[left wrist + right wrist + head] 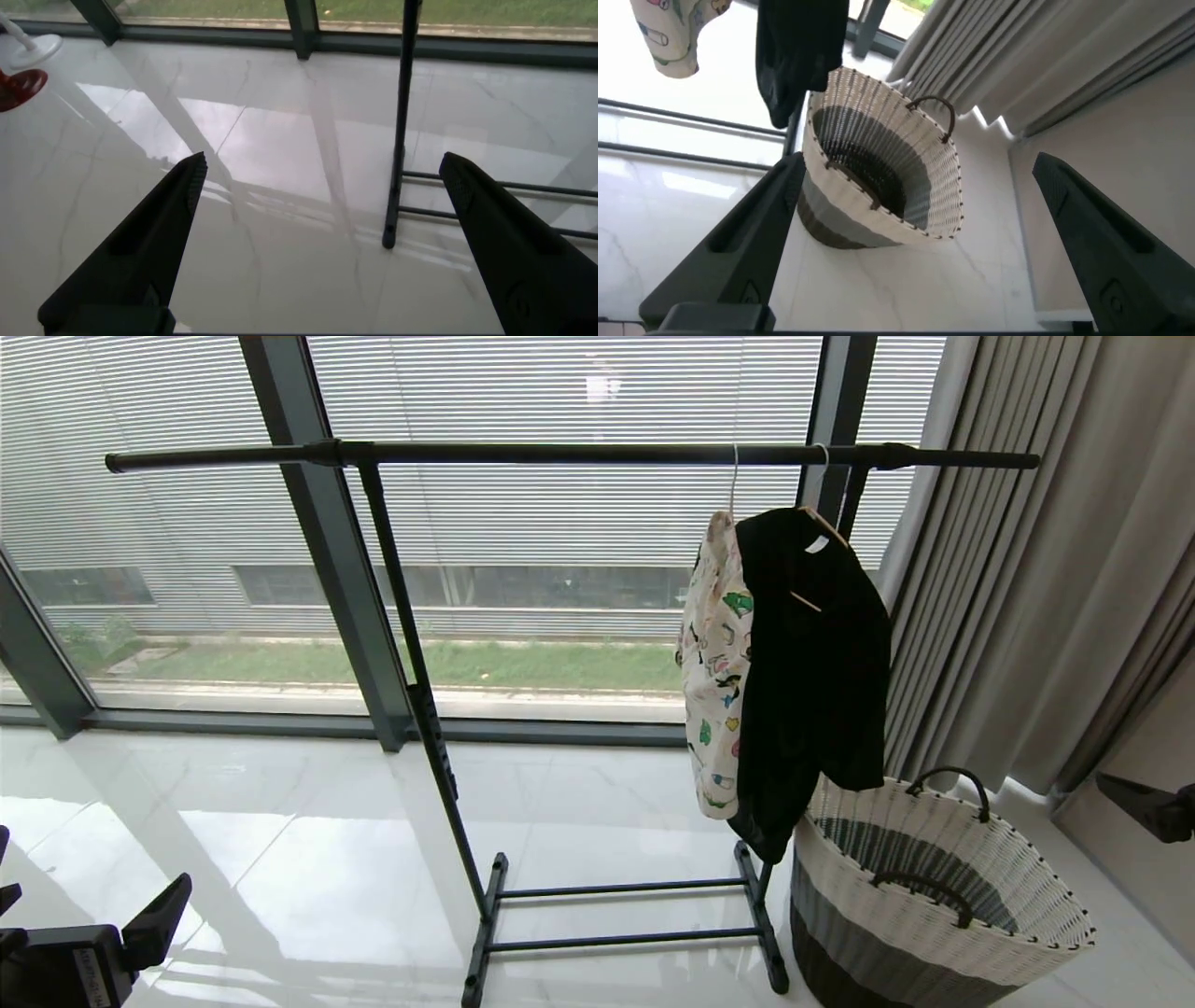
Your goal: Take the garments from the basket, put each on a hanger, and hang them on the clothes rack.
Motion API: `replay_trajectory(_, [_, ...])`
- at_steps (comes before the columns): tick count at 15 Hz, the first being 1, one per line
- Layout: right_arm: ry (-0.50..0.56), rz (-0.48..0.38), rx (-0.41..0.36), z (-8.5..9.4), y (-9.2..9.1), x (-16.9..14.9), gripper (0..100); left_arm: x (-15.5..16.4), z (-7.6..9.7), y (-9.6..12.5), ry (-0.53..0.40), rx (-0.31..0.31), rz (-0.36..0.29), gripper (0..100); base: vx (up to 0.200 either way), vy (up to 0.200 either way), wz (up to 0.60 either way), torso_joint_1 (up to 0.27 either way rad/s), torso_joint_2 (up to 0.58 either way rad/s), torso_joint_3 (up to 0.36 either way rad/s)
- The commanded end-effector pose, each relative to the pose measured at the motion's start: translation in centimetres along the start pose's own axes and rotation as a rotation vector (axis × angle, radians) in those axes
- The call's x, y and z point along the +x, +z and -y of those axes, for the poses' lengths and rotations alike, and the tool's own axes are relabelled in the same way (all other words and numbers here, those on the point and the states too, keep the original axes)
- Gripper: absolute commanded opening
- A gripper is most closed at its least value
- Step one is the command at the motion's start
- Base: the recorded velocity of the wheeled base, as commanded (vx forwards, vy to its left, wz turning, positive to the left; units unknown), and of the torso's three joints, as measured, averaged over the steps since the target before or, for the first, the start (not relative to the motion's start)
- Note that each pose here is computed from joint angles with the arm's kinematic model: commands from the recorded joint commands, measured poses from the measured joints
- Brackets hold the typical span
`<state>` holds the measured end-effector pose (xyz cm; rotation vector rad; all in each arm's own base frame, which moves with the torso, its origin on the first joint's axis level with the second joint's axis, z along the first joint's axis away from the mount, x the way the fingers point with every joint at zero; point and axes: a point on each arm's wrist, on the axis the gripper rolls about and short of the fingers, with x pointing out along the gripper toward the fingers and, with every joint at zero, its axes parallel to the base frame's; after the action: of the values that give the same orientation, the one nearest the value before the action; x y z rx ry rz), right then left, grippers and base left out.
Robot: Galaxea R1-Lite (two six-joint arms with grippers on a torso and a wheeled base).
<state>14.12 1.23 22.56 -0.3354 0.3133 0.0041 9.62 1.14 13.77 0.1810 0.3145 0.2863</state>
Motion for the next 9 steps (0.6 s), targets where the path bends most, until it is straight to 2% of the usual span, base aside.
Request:
replay_trajectory(1, [0.002, -0.007, -0.001, -0.2, -0.7, 0.1, 100, -0.2, 0.0, -0.2, 0.002, -0.001, 0.002, 100, 0.0, 0.0, 0.0, 0.0, 0.0, 0.0])
replay_trajectory(4, [-0.009, 0.002, 0.004, -0.9, -3.0, 0.4, 100, -0.7, 0.0, -1.3, 0.0, 0.003, -0.011, 100, 0.0, 0.0, 0.0, 0.0, 0.0, 0.0])
replay_trajectory(9, [-0.007, -0.004, 0.003, -1.0, -3.4, 0.4, 100, -0.7, 0.0, -1.4, -0.001, 0.005, -0.015, 100, 0.0, 0.0, 0.0, 0.0, 0.0, 0.0])
